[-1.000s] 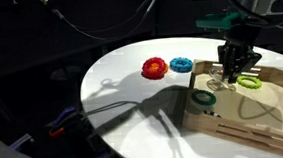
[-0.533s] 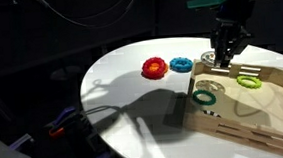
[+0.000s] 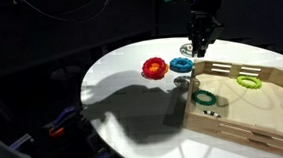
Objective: Remove the clear ring from the wooden tray and place it on the rings pile on the table
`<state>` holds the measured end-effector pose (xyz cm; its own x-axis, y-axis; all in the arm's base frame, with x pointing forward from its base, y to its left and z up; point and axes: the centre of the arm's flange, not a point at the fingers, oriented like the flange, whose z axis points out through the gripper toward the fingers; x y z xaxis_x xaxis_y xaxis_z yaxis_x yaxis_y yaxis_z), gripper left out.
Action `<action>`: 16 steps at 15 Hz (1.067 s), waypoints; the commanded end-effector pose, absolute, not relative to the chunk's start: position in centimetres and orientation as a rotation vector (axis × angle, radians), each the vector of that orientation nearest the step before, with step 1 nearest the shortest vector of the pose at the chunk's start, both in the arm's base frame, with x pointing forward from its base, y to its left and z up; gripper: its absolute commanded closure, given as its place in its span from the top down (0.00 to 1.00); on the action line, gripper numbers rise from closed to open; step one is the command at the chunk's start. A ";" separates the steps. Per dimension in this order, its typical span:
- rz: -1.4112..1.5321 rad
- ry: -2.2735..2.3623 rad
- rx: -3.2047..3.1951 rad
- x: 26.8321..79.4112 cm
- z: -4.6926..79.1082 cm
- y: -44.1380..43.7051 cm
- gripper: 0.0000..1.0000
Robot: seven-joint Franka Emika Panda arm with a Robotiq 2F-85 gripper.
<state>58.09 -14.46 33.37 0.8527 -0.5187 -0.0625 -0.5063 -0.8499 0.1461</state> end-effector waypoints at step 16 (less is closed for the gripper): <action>-0.274 -0.536 2.947 55.9 26.7 -9.0 0.59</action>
<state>56.10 -8.94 27.59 0.9136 -0.3822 -0.1388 -0.3598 -0.9189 0.1619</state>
